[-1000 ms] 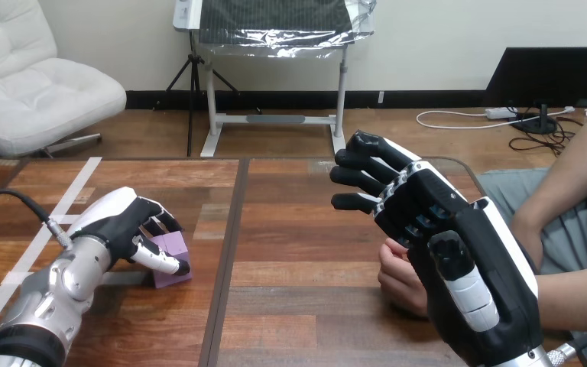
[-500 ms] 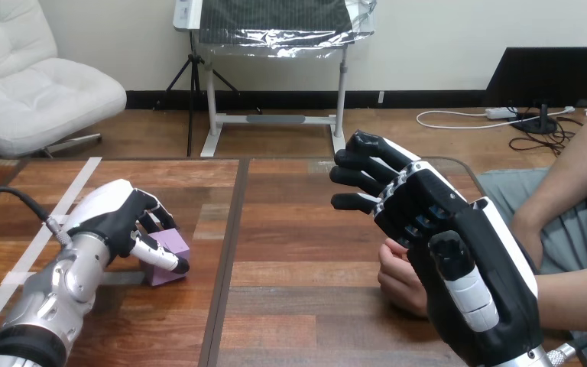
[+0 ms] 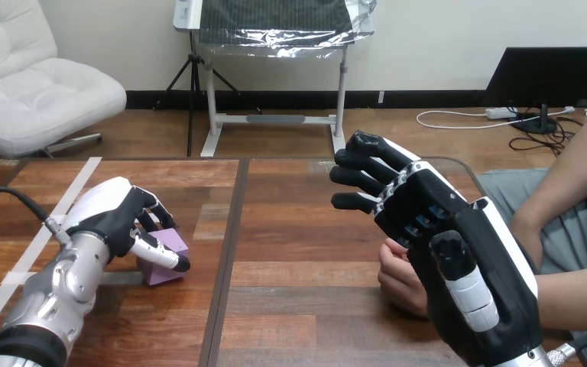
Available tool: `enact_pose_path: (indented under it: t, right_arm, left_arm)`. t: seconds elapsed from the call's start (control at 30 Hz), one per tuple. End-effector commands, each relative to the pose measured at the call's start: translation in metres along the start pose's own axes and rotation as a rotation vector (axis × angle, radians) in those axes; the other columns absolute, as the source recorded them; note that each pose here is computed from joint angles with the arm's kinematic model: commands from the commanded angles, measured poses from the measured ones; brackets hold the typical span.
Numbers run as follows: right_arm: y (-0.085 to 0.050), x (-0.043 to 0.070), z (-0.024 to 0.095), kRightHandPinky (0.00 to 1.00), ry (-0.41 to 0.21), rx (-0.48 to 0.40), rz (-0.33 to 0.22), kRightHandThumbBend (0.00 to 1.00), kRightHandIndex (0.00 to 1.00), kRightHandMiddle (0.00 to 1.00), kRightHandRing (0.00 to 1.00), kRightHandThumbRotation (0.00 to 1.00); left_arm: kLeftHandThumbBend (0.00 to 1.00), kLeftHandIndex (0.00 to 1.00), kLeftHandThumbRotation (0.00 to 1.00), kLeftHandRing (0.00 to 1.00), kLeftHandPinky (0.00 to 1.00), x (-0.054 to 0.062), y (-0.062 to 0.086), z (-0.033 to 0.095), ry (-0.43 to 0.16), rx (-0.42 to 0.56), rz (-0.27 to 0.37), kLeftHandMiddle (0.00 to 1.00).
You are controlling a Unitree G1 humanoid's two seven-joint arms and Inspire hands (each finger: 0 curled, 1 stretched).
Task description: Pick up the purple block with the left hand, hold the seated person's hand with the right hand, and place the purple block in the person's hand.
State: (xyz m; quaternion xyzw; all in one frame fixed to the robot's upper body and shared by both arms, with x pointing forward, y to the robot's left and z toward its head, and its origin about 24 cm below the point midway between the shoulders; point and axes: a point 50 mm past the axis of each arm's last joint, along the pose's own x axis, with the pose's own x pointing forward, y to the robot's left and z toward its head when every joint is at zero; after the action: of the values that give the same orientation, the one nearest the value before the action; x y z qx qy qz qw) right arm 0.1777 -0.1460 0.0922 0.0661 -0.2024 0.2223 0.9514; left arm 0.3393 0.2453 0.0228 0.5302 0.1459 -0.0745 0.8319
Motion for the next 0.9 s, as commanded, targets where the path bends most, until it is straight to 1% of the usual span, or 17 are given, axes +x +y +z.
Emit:
enact_pose_path:
  t: [0.0,0.27,0.57,0.67,0.77,0.87]
  right_arm:
    - [-0.001,0.012,0.014,0.77,-0.095,-0.029,0.016,0.92,0.84,0.84,0.83,0.77]
    - [-0.001,0.013,0.014,0.77,-0.094,-0.031,0.019,0.91,0.84,0.84,0.83,0.77]
    - [-0.005,0.014,0.012,0.77,-0.094,-0.05,0.013,0.91,0.85,0.84,0.84,0.78]
    - [-0.007,0.014,0.012,0.78,-0.094,-0.071,0.005,0.9,0.85,0.84,0.84,0.78]
    - [-0.009,0.015,0.011,0.78,-0.09,-0.11,-0.004,0.9,0.85,0.83,0.84,0.79]
    - [-0.013,0.015,0.011,0.78,-0.084,-0.162,-0.014,0.91,0.85,0.83,0.84,0.81]
  left_arm:
    - [0.66,0.49,0.0,0.37,0.28,0.006,0.023,0.017,-0.061,-0.01,0.088,0.46]
    - [0.66,0.48,0.0,0.38,0.29,0.005,0.023,0.017,-0.062,-0.012,0.094,0.47]
    - [0.66,0.49,0.0,0.39,0.3,0.004,0.026,0.019,-0.081,-0.022,0.102,0.48]
    - [0.65,0.5,0.0,0.39,0.3,0.004,0.028,0.021,-0.091,-0.021,0.106,0.48]
    - [0.65,0.5,0.0,0.38,0.29,0.003,0.031,0.024,-0.107,-0.027,0.111,0.47]
    - [0.65,0.5,0.0,0.36,0.28,0.001,0.034,0.028,-0.136,-0.045,0.122,0.46]
